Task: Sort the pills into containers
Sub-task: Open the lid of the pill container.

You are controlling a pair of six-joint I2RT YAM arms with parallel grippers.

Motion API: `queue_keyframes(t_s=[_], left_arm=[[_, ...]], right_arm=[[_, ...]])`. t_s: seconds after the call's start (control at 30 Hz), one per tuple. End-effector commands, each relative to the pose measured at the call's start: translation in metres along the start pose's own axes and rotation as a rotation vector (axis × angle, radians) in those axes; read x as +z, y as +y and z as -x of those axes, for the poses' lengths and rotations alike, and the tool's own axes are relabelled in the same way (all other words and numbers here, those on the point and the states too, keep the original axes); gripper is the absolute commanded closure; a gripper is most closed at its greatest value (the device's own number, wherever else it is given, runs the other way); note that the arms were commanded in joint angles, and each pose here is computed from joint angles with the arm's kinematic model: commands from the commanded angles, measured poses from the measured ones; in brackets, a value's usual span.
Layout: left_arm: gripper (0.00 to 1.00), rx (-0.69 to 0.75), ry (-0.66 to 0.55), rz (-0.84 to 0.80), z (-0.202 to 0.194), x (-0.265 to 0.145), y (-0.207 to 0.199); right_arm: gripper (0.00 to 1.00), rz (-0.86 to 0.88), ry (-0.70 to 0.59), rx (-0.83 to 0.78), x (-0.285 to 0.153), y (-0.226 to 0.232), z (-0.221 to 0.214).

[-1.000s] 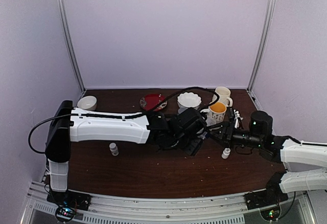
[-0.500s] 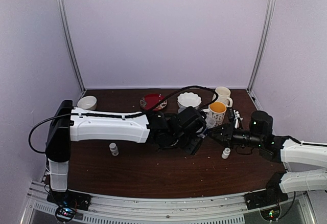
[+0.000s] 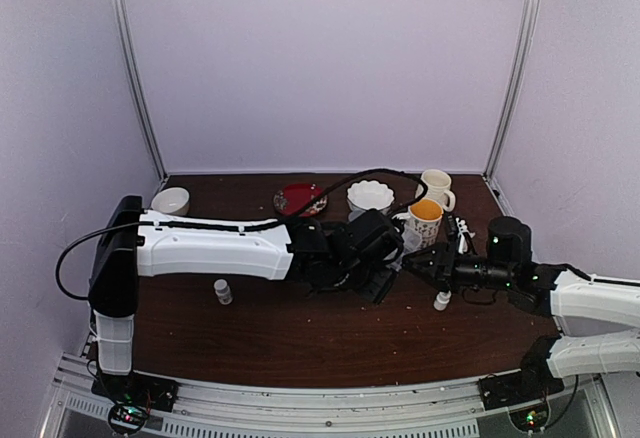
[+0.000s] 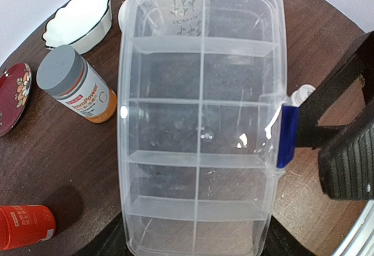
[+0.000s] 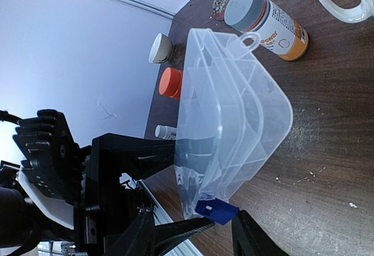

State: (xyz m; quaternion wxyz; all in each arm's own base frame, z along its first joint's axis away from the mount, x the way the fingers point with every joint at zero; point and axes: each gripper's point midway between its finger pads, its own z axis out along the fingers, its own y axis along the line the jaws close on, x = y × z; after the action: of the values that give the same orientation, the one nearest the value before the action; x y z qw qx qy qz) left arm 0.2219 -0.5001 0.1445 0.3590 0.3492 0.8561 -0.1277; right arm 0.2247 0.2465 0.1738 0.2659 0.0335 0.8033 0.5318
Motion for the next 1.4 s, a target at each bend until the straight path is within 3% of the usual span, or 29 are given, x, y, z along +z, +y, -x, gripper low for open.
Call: queue_keyframes(t_s=[0.0, 0.17, 0.3, 0.37, 0.43, 0.47, 0.57, 0.87, 1.1, 1.37], left_arm=[[0.37, -0.015, -0.067, -0.003, 0.019, -0.015, 0.002], [0.37, -0.014, -0.067, -0.010, 0.019, -0.015, 0.001], [0.37, -0.014, -0.065, -0.014, 0.018, -0.014, 0.000], [0.37, -0.015, -0.067, -0.018, 0.019, -0.015, 0.000], [0.37, -0.015, -0.067, -0.025, 0.019, -0.015, -0.002], [0.37, -0.015, -0.067, -0.029, 0.020, -0.016, -0.002], [0.37, -0.017, -0.066, -0.049, 0.021, -0.018, -0.006], [0.36, -0.016, -0.080, -0.141, 0.025, -0.018, -0.022], [0.37, -0.013, -0.086, -0.088, 0.026, -0.017, -0.013], [0.37, -0.009, -0.080, -0.050, 0.023, -0.017, -0.006]], right_arm=[[0.60, 0.004, -0.023, -0.017, 0.001, 0.008, 0.008], [0.72, 0.009, -0.023, -0.015, 0.002, 0.008, 0.008], [0.72, 0.017, -0.025, -0.016, 0.002, 0.010, 0.008], [0.62, 0.017, -0.028, -0.018, 0.002, 0.010, 0.009], [0.31, -0.001, -0.030, -0.014, 0.002, 0.005, 0.009], [0.22, -0.009, -0.031, -0.015, 0.002, 0.003, 0.009], [0.15, -0.016, -0.034, -0.021, 0.003, 0.001, 0.008], [0.37, 0.051, -0.040, -0.045, 0.000, 0.014, 0.009], [0.56, 0.032, -0.040, -0.040, -0.003, 0.011, 0.008], [0.69, 0.017, -0.034, -0.034, -0.002, 0.007, 0.007]])
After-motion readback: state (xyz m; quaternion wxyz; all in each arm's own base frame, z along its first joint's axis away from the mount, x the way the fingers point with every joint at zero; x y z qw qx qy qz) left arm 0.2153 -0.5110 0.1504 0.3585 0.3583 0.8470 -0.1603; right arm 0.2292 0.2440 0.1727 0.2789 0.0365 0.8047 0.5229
